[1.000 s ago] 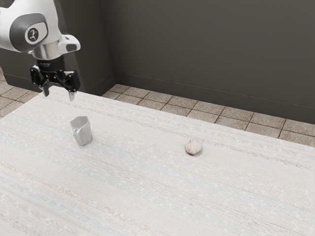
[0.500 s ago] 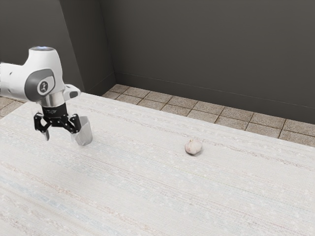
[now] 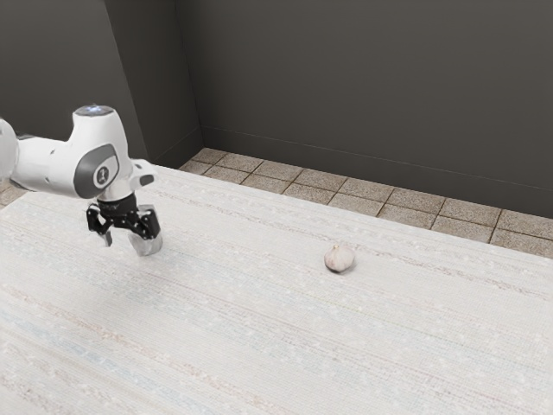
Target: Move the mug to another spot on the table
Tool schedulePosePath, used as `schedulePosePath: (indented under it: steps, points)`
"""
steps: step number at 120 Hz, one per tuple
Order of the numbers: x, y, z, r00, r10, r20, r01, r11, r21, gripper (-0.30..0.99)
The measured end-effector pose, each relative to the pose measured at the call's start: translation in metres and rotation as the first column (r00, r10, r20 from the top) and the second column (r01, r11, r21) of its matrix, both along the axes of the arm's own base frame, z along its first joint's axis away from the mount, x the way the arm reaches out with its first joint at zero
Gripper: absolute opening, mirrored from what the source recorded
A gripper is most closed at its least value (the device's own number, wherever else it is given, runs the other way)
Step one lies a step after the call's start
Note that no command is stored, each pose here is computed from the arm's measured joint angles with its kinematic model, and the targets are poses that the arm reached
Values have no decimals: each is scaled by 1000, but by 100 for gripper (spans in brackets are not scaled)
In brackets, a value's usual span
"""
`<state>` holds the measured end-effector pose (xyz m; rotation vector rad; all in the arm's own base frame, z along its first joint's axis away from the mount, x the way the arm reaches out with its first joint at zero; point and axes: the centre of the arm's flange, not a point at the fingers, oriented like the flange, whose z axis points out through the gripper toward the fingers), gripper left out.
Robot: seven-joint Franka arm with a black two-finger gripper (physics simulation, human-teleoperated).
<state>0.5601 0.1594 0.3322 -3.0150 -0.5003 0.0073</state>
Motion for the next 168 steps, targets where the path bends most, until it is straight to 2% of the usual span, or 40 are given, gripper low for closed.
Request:
schedulePosePath:
  steps: [13, 45, 99, 133, 168]
  points:
    - [-1, 16, -13, 1000, 3, -1, -3, 1000, -23, 69]
    - [22, 24, -18, 997, -71, 25, 72, 997, -22, 69]
    - [32, 43, -30, 992, -124, 37, 126, 991, -45, 69]
    - [37, 46, -35, 989, -131, 74, 135, 989, -59, 69]
    - [36, 54, -46, 988, -133, 84, 138, 988, -63, 69]
